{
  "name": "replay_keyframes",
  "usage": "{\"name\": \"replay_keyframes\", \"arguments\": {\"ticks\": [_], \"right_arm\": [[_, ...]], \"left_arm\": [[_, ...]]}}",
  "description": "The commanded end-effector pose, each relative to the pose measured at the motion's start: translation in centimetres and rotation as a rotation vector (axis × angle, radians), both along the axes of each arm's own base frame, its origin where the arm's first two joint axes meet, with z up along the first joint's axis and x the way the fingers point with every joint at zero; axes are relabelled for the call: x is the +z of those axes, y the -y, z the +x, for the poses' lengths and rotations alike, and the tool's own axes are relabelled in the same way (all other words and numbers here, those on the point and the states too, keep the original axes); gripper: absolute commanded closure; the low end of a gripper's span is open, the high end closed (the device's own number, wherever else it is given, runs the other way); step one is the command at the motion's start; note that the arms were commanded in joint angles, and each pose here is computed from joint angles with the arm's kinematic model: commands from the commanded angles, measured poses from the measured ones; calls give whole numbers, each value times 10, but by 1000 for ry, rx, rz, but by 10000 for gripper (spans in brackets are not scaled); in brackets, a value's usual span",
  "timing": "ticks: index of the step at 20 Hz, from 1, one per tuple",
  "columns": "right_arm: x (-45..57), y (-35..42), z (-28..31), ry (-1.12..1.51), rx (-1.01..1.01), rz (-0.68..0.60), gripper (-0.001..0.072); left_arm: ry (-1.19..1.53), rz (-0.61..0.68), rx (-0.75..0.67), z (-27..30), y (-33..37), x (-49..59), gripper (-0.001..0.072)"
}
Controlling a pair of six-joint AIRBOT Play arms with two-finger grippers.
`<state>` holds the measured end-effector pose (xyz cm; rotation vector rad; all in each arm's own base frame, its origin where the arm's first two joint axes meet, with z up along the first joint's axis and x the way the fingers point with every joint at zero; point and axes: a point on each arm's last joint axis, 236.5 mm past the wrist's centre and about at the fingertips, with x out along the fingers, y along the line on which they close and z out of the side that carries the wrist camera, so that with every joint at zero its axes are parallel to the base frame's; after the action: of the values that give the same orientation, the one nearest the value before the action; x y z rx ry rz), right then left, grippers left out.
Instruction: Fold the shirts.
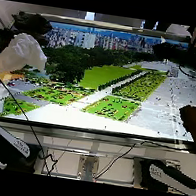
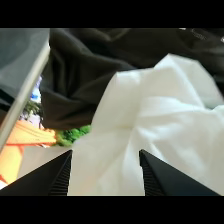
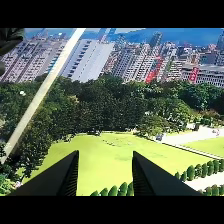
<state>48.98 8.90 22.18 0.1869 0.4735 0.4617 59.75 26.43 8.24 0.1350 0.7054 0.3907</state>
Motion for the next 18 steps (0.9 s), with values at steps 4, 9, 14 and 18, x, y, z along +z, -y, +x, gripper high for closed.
{"name": "replay_keyframes", "arguments": {"ticks": [4,9,14,18], "right_arm": [[11,-11,-2,4,18,87,336],[14,-13,-2,6,20,104,336],[12,-12,-2,5,19,94,336],[12,-12,-2,5,18,92,336]], "left_arm": [[-179,-181,14,0,13,-133,226],[-135,-371,-62,21,62,-161,517],[-70,-554,-333,46,156,-113,698],[-29,-590,-548,42,235,-40,698]]}}
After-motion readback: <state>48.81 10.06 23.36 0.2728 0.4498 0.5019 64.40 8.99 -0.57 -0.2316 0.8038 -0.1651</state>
